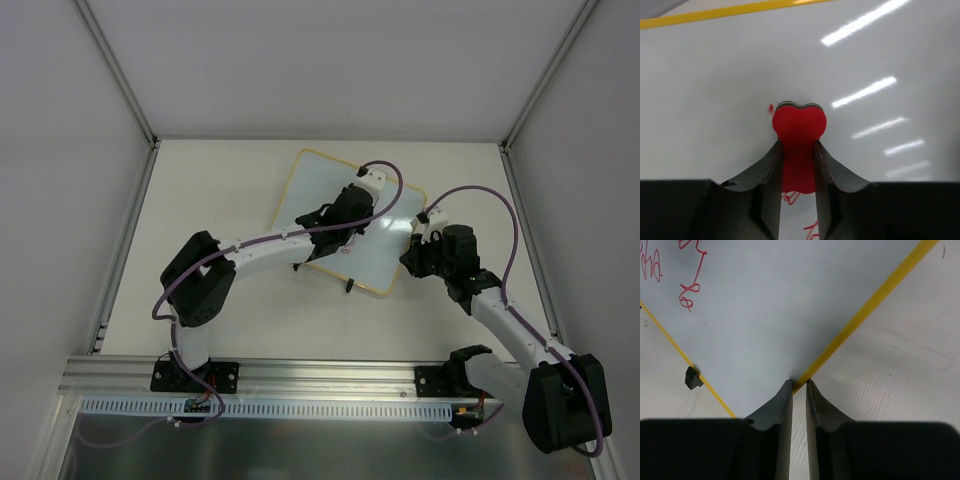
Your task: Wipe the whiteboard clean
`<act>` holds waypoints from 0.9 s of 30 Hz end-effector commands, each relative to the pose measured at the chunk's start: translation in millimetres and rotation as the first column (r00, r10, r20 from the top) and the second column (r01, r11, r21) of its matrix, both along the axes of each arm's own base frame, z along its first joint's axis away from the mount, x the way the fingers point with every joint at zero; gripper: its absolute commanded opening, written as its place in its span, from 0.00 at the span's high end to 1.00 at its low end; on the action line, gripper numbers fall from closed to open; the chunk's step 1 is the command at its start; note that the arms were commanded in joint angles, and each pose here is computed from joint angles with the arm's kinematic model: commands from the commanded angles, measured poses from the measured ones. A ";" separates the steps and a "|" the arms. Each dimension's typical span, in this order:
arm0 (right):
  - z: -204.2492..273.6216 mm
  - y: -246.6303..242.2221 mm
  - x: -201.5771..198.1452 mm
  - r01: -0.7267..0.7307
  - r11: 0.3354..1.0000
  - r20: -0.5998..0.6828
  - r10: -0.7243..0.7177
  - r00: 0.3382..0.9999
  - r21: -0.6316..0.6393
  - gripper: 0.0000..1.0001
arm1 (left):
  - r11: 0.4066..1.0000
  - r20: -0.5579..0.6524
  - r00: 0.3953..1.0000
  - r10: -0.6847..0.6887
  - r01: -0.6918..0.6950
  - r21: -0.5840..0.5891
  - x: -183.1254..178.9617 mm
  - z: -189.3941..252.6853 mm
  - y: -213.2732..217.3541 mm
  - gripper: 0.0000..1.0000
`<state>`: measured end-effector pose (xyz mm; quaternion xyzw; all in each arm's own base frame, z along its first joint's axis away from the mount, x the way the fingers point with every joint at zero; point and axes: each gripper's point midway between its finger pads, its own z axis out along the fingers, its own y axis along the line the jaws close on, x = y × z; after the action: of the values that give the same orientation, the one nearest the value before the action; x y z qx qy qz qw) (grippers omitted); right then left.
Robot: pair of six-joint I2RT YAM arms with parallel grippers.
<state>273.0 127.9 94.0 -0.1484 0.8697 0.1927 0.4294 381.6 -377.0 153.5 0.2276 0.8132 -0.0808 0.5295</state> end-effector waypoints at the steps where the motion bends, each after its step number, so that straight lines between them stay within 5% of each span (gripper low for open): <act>1: 4.1 1.7 2.3 -0.031 0.999 0.041 0.032 0.999 -0.036 1.00 | 0.986 -0.102 0.983 -0.152 0.158 0.051 -28.6 -42.4 -24.8 1.00; 17: 4.7 1.3 0.3 -0.029 0.999 0.045 0.031 0.999 -0.044 1.00 | 0.981 0.058 0.981 0.183 -0.186 0.061 43.2 24.8 77.4 1.00; 27: 5.6 0.9 0.3 -0.028 0.999 0.046 0.030 0.998 -0.047 1.00 | 0.990 0.049 0.998 0.035 -0.041 0.137 40.8 8.2 40.6 1.00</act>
<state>273.0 125.3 94.3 -0.1579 0.8691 0.1761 0.4344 431.9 -313.8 175.0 0.2005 0.8123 -0.0058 0.5477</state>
